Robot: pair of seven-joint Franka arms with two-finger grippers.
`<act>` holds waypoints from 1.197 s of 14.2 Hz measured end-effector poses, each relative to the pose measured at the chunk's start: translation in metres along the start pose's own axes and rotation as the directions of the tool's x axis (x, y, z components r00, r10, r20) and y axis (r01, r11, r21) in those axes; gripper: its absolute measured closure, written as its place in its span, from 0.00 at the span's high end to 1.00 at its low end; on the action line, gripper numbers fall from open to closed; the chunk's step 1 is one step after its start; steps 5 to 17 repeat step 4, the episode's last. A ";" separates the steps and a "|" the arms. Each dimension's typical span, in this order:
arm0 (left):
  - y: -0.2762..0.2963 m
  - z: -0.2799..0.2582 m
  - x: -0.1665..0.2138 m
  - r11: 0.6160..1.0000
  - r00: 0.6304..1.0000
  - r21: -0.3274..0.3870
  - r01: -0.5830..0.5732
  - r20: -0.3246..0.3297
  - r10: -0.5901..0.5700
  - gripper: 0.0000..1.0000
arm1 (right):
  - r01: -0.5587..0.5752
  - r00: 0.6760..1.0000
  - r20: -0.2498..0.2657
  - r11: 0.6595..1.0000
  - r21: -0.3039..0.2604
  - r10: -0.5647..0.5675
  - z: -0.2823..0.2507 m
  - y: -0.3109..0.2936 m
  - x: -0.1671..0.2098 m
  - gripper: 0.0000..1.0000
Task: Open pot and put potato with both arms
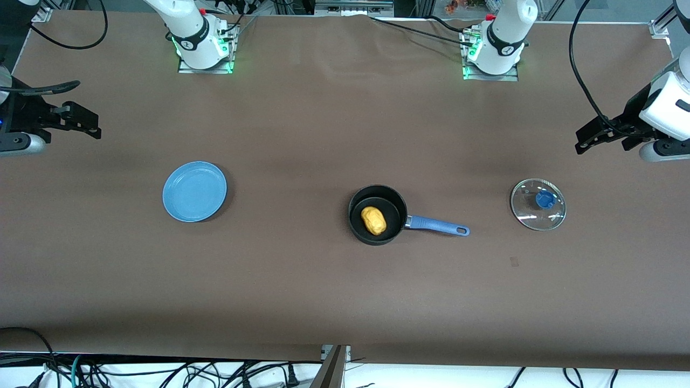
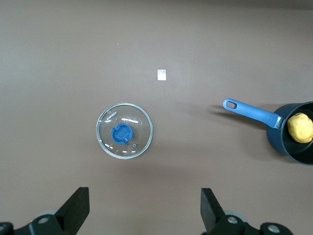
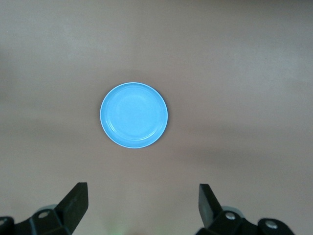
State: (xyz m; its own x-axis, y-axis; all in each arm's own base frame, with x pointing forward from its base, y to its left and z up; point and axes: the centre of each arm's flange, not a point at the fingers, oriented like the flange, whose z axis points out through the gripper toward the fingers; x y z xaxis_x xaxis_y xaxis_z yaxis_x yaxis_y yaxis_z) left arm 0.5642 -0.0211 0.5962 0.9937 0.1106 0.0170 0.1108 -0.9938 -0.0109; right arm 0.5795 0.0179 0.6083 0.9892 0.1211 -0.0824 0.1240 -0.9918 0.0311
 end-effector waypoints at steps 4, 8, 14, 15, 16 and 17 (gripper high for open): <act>0.002 0.000 0.000 1.000 1.000 0.000 -0.002 0.000 0.002 1.00 | 0.000 1.000 -0.002 1.000 0.000 0.000 0.000 0.000 0.001 1.00; 0.002 0.000 0.000 1.000 1.000 0.000 -0.002 0.000 0.002 1.00 | 0.000 1.000 -0.002 1.000 0.000 0.000 0.000 0.000 0.001 1.00; 0.002 0.000 0.000 1.000 1.000 0.000 -0.002 0.000 0.002 1.00 | 0.000 1.000 -0.002 1.000 0.000 0.000 0.000 0.000 0.001 1.00; 0.002 0.000 0.000 1.000 1.000 0.000 -0.002 0.000 0.002 1.00 | 0.000 1.000 -0.002 1.000 0.000 0.000 0.000 0.000 0.001 1.00; 0.002 0.000 0.000 1.000 1.000 0.000 -0.002 0.000 0.002 1.00 | 0.000 1.000 -0.002 1.000 0.000 0.000 0.000 0.000 0.001 1.00; 0.002 0.000 0.000 1.000 1.000 0.000 -0.002 0.000 0.002 1.00 | 0.000 1.000 -0.002 1.000 0.000 0.000 0.000 0.000 0.001 1.00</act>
